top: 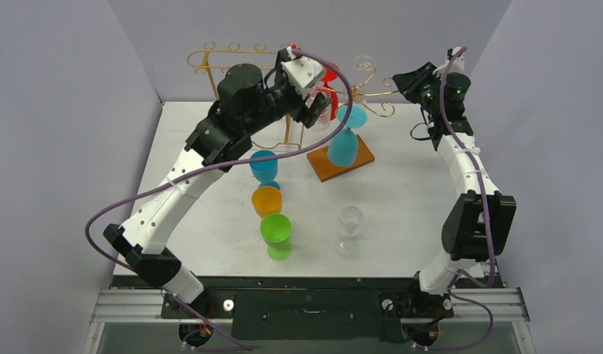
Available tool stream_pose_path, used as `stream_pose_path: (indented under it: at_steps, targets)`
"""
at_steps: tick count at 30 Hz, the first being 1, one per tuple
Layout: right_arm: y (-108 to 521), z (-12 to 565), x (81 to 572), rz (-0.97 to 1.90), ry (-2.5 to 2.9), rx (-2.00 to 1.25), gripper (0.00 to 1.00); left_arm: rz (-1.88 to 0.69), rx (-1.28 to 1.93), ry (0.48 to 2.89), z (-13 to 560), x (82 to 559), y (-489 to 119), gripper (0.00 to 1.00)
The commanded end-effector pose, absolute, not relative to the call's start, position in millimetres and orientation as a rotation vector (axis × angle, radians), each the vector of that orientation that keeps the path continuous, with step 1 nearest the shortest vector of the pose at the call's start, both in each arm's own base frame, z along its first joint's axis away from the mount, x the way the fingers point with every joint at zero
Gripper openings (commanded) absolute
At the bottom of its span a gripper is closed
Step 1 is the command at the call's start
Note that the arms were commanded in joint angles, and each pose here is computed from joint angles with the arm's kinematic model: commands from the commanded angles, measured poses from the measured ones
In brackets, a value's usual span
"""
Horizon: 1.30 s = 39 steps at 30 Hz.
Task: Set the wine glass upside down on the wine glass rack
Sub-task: Adjust the wine rack at the center of the board.
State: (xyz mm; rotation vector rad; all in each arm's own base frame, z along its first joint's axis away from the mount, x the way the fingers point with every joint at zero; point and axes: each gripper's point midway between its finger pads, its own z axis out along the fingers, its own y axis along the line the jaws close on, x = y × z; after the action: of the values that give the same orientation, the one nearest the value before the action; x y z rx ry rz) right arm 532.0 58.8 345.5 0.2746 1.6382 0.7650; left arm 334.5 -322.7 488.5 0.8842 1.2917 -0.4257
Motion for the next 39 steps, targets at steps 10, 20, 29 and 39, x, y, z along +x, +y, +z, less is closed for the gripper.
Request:
stream_pose_path:
  at_steps: [10, 20, 29, 39]
  targets:
    - [56.2, 364.7, 504.9, 0.761, 1.586, 0.268, 0.00, -0.665, 0.787, 1.522, 467.1, 387.6, -365.0, 0.66]
    - [50.1, 351.9, 488.8, 0.659, 1.629, 0.332, 0.00, -0.647, 0.790, 1.549, 453.7, 394.3, -367.0, 0.63]
    - [48.1, 328.1, 461.6, 0.499, 1.667, 0.433, 0.00, -0.604, 0.793, 1.561, 456.2, 386.8, -350.1, 0.63]
    - [39.6, 316.6, 434.4, 0.372, 1.661, 0.487, 0.01, -0.570, 0.813, 1.553, 465.5, 367.7, -323.2, 0.63]
